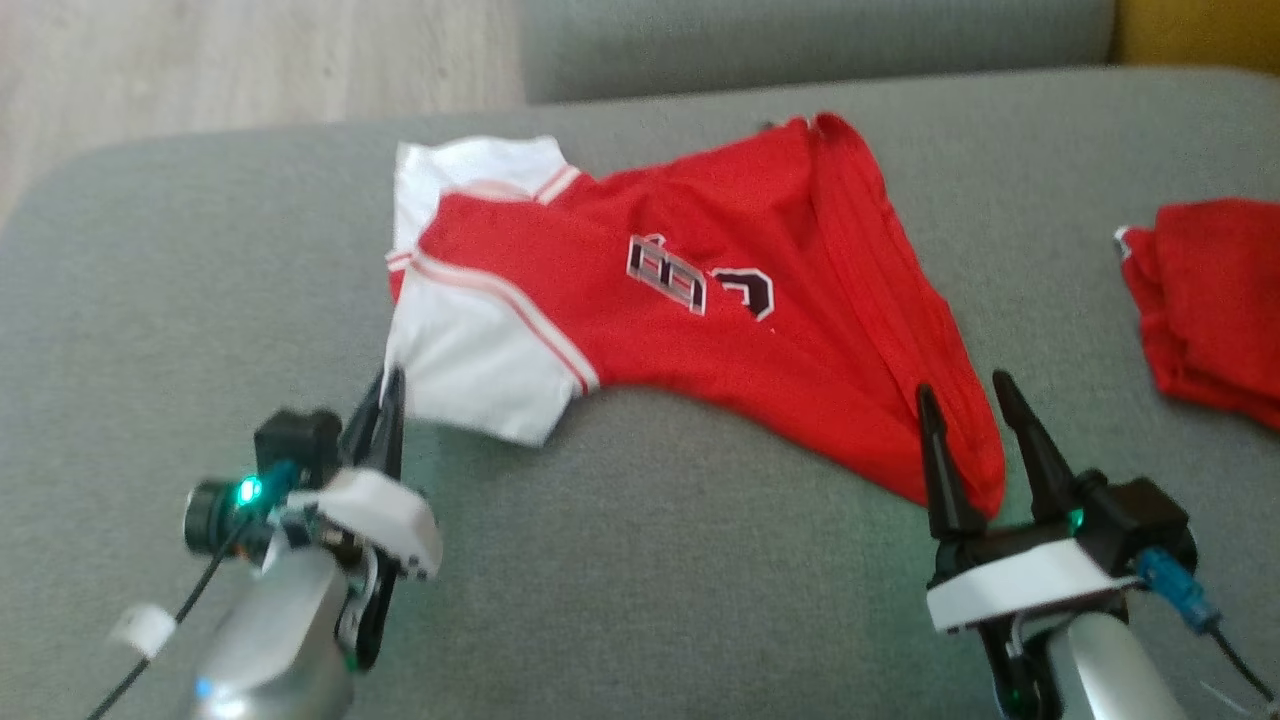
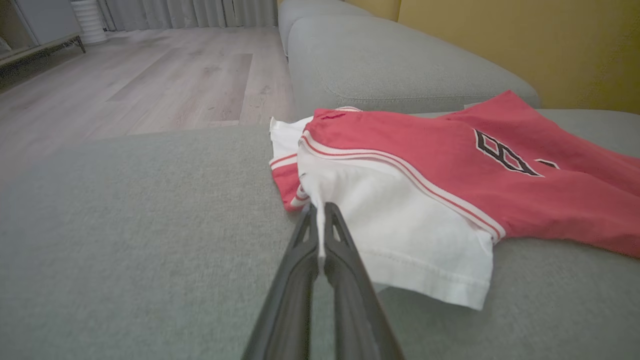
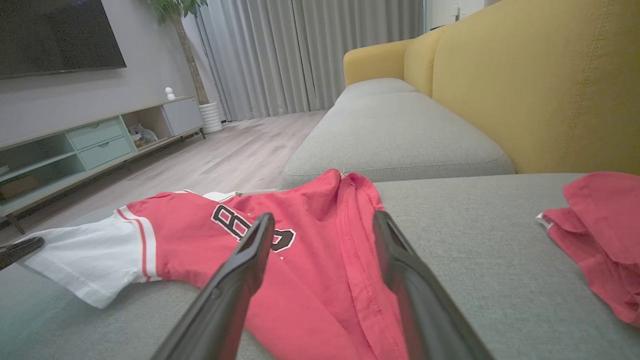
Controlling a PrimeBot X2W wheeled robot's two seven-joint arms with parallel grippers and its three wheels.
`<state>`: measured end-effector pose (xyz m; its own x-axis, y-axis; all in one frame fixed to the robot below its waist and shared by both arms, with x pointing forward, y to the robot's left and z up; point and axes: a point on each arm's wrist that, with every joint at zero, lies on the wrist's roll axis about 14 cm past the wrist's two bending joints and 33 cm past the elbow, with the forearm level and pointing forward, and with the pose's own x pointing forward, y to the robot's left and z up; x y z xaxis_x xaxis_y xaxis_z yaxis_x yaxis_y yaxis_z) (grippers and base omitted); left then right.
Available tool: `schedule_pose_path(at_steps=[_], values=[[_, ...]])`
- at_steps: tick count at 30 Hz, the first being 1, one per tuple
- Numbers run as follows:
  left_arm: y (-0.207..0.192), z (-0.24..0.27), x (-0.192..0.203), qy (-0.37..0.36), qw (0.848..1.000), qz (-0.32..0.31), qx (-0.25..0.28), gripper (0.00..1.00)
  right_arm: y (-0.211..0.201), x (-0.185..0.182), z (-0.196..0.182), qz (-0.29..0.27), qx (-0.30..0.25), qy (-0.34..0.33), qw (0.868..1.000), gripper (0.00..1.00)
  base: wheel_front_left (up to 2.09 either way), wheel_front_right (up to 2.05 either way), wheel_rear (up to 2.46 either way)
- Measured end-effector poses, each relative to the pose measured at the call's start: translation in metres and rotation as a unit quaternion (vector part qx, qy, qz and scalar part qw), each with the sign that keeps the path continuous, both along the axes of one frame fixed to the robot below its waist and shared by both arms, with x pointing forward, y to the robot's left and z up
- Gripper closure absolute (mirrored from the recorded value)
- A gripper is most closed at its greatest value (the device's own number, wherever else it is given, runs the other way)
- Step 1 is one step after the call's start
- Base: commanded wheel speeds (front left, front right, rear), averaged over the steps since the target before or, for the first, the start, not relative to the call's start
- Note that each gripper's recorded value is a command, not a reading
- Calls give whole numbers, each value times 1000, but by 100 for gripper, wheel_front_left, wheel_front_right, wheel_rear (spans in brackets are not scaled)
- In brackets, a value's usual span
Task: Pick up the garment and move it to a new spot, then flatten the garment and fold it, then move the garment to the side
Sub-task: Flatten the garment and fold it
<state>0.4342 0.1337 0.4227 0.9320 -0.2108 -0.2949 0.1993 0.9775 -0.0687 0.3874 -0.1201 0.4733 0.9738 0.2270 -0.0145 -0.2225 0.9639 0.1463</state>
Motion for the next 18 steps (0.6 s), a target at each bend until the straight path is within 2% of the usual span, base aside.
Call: schedule_pose_path(at_steps=[10,17,18], values=[[47,3,-76,42,998,46,-4,100,19,-25,3,28,4,1,1000,0,0,0,0],[42,-20,-138,138,990,35,-5,100,28,-25,5,42,10,0,999,0,0,0,0],[41,-22,-144,149,988,36,-3,88,29,-24,4,43,10,1,999,0,0,0,0]])
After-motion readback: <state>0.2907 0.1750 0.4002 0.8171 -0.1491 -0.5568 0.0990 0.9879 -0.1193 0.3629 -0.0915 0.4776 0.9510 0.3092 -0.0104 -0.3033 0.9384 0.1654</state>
